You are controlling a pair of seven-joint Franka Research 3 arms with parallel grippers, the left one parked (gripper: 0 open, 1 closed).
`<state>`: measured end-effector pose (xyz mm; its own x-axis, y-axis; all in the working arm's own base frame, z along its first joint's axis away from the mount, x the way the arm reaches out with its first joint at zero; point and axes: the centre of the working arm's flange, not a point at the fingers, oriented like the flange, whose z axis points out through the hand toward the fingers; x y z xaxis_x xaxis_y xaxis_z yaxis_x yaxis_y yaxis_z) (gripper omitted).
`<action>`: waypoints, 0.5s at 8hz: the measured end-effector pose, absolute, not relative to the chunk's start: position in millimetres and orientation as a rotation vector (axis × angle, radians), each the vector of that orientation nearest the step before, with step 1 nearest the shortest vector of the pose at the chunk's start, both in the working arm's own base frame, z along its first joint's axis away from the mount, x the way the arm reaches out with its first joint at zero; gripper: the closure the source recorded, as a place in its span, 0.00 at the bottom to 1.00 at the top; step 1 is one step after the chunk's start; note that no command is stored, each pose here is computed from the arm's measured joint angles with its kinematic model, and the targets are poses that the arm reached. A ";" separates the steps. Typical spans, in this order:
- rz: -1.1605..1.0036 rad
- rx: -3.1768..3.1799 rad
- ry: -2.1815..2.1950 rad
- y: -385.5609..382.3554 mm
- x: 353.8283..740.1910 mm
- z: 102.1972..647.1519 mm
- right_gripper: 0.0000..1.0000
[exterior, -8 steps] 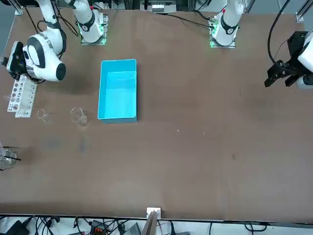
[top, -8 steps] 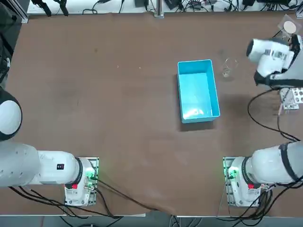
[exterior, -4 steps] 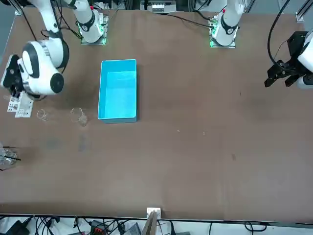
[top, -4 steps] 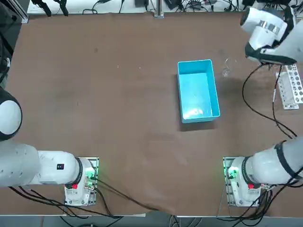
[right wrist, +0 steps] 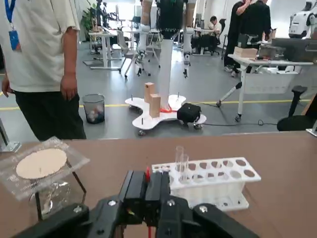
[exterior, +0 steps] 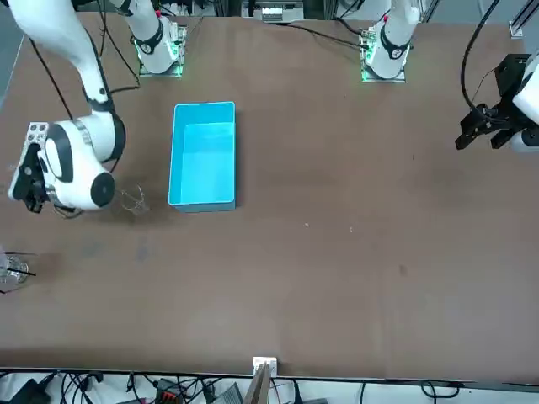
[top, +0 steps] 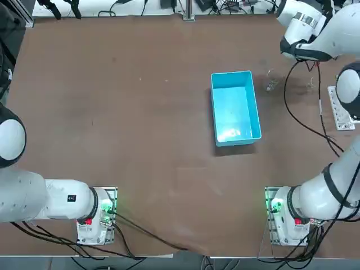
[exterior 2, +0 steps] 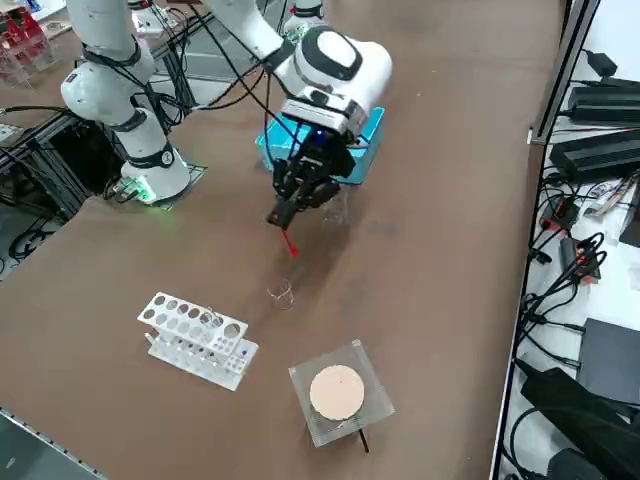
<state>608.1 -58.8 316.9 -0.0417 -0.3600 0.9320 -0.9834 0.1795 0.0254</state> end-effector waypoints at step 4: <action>0.874 1.276 -1.594 -61.7 604.5 285.9 0.98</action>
<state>604.5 -61.7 285.9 -0.0751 -0.3487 0.9342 -0.9752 0.2211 0.0041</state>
